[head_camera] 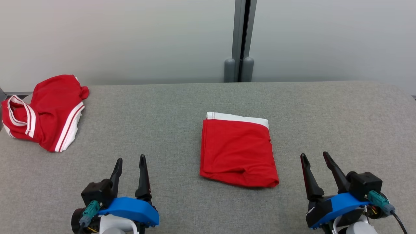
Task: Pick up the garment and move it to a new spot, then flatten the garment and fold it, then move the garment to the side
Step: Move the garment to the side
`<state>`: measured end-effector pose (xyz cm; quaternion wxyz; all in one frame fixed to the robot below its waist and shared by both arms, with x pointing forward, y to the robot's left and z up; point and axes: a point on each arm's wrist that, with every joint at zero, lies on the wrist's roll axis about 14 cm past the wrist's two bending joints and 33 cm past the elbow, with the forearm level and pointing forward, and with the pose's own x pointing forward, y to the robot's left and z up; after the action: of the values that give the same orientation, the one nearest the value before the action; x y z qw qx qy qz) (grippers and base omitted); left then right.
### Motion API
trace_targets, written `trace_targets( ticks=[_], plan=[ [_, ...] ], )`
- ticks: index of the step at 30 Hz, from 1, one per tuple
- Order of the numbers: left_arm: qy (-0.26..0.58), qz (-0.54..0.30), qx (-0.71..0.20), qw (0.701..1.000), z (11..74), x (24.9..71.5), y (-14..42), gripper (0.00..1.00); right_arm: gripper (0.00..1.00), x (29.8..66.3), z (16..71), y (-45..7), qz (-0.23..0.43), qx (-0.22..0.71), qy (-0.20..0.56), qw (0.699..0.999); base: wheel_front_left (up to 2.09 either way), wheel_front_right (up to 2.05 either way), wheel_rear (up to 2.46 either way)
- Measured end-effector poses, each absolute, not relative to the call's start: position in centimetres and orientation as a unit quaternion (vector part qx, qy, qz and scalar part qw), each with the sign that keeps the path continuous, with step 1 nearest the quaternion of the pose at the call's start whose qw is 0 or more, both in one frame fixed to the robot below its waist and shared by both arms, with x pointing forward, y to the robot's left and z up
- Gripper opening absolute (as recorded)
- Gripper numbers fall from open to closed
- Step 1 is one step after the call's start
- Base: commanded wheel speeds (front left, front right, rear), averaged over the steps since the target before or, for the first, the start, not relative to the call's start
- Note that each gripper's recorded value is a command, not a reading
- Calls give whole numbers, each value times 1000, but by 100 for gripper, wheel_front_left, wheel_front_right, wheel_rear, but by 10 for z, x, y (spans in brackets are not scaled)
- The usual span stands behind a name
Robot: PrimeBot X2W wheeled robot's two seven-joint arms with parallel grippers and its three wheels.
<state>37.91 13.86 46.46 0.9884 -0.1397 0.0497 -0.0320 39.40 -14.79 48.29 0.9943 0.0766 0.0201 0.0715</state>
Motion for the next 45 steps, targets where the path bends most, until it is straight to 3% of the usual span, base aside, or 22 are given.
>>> trace_targets(
  ticks=[18, 25, 35, 45],
  plan=[
    [53, -29, -145, 988, 461, 380, 139, 100, 100, 397, 470, -148, 71, 74, 49, 994, 0, 0, 0],
    [54, -28, -148, 987, 459, 383, 138, 100, 100, 431, 482, -143, 78, 57, 64, 993, 0, 0, 0],
    [52, -17, -164, 985, 460, 380, 146, 100, 100, 476, 465, -129, 87, 29, 159, 983, 0, 0, 0],
    [66, 31, -167, 983, 446, 372, 174, 100, 100, 477, 393, -105, 114, 38, 298, 947, 0, 0, 0]
  ],
)
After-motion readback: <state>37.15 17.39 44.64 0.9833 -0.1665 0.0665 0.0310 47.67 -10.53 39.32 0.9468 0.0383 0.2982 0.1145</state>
